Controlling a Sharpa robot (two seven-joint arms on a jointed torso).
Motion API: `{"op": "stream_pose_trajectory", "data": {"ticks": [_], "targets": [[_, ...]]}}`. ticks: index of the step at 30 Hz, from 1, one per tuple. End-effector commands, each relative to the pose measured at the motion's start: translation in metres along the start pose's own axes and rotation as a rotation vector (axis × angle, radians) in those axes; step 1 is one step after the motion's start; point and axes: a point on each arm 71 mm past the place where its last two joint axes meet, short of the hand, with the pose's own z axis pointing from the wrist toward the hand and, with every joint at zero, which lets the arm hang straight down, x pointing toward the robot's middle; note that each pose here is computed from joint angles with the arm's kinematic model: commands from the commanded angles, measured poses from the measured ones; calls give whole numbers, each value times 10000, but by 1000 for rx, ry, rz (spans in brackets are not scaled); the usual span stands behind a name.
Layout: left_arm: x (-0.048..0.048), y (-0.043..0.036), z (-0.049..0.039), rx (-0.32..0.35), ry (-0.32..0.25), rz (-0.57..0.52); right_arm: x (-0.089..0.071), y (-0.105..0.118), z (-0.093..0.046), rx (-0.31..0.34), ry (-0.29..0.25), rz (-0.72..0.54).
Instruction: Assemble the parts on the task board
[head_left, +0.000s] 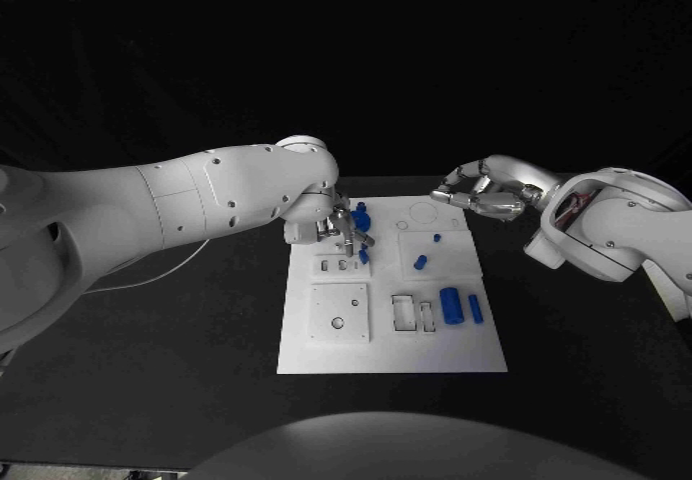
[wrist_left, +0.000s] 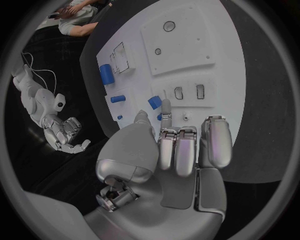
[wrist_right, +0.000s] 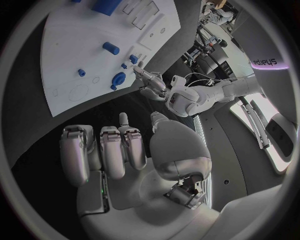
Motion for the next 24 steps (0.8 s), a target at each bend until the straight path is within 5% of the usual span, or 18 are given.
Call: {"op": "stream_pose_trajectory", "data": {"ticks": [1,24], "targets": [[18,85,4,-149,8,-5,17,5,0,-8,19,1],[76,23,80,-139,31,-10,12,-7,-18,-4,11,2]]}}
